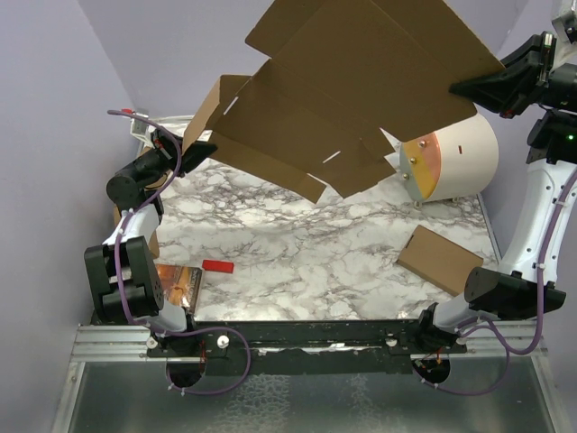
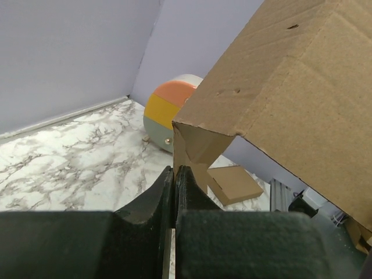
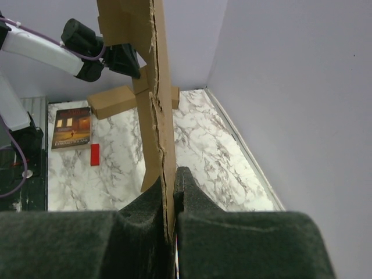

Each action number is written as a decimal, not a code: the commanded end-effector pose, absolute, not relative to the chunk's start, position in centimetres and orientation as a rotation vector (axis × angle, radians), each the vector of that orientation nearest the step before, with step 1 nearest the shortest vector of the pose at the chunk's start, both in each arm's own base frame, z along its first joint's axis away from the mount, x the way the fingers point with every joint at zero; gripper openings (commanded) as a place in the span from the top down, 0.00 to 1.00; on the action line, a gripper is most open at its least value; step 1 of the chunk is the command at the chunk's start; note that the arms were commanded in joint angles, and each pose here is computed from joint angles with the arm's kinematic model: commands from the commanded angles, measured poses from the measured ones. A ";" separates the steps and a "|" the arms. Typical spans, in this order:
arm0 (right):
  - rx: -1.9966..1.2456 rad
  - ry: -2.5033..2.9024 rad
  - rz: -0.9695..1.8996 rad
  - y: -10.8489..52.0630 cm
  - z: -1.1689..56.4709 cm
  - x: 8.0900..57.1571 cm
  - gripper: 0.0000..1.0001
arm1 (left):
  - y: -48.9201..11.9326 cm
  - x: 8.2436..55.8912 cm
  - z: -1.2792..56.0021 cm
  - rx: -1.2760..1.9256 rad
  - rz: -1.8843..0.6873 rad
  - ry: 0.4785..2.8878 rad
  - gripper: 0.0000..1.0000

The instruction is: Fold the paper box

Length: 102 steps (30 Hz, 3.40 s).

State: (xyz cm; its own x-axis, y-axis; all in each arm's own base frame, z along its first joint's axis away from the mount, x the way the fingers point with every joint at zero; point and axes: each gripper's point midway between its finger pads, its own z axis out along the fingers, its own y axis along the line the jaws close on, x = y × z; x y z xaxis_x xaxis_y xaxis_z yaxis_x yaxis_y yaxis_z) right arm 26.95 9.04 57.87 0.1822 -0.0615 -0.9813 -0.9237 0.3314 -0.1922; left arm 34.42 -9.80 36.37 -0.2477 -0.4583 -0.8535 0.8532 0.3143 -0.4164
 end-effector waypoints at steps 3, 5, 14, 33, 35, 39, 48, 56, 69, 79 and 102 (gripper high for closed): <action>-1.060 1.233 0.796 9.0 57.9 26.5 0.99 | -8.7 33.2 38.4 0.470 -1.194 1.127 0.75; -1.047 1.232 0.799 9.0 57.9 26.7 0.99 | -6.9 33.6 37.8 0.352 -1.197 1.132 0.62; -0.930 1.243 0.809 8.5 57.6 28.3 0.99 | -4.1 31.5 34.5 0.084 -1.106 1.099 0.33; -0.338 1.474 0.822 5.2 52.6 33.5 0.99 | -9.8 29.3 25.9 0.008 -0.909 1.397 0.28; -0.307 1.484 0.815 5.0 52.3 33.6 0.99 | -11.4 29.0 24.9 0.018 -0.948 1.419 0.28; -0.303 1.491 0.850 5.4 52.2 32.9 0.99 | -14.8 28.4 22.2 0.042 -1.007 1.469 0.29; -0.338 1.496 0.973 6.9 52.2 30.8 0.99 | -22.3 26.5 18.3 0.179 -1.096 1.495 0.29; -0.380 1.450 1.024 7.9 54.8 29.2 0.99 | -26.3 27.0 18.7 0.241 -1.087 1.399 0.28; -0.491 1.368 1.085 9.6 58.0 25.6 0.99 | -27.9 31.0 18.2 0.176 -0.913 1.347 0.29; -0.533 1.309 1.083 10.4 60.5 23.5 0.99 | -26.6 34.2 18.4 0.059 -0.886 1.281 0.46; -0.537 1.281 1.091 10.8 61.7 22.5 0.99 | -24.2 37.3 29.7 0.030 -1.000 0.984 0.46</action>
